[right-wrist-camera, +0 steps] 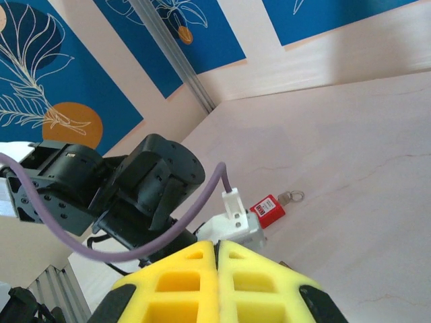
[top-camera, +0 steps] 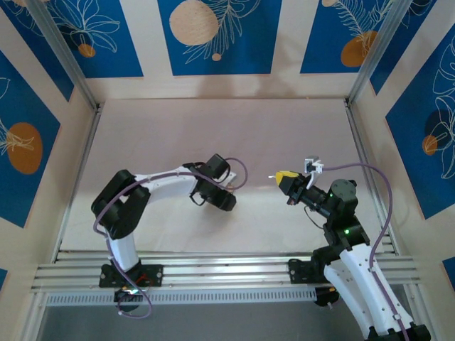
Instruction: Unlock with the key
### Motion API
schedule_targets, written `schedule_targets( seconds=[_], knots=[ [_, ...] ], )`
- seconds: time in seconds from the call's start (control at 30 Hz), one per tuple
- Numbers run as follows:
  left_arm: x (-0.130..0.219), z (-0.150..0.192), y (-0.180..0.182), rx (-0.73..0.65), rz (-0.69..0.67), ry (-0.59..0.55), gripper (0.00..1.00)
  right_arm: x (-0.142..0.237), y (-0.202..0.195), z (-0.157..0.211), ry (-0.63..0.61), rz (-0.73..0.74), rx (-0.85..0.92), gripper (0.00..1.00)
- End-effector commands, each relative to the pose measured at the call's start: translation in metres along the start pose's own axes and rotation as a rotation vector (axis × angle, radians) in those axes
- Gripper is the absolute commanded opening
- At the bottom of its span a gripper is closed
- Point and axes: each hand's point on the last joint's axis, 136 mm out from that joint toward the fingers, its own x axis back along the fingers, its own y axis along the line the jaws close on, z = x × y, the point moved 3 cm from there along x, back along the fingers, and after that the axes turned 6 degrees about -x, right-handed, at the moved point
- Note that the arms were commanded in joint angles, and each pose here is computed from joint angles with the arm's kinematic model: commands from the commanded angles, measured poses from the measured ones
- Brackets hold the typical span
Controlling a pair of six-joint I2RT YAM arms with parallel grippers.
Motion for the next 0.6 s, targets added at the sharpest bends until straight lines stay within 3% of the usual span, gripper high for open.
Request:
schedule_targets(
  seconds=[0.0,0.13,0.23,0.57],
  knots=[
    [0.022,-0.009,0.010,-0.019,-0.074,-0.052,0.66,0.001,-0.003,0.004,0.000,0.007,-0.006,0.00],
    [0.034,-0.019,0.022,-0.038,-0.182,-0.076,0.66,0.001,-0.003,0.004,-0.002,0.006,-0.009,0.00],
    [0.033,-0.029,0.016,-0.047,-0.191,-0.085,0.63,0.001,-0.003,0.003,-0.003,0.008,-0.008,0.00],
    [0.000,-0.048,-0.002,-0.074,-0.264,-0.051,0.60,0.001,-0.003,0.003,-0.007,0.009,-0.004,0.00]
  ],
)
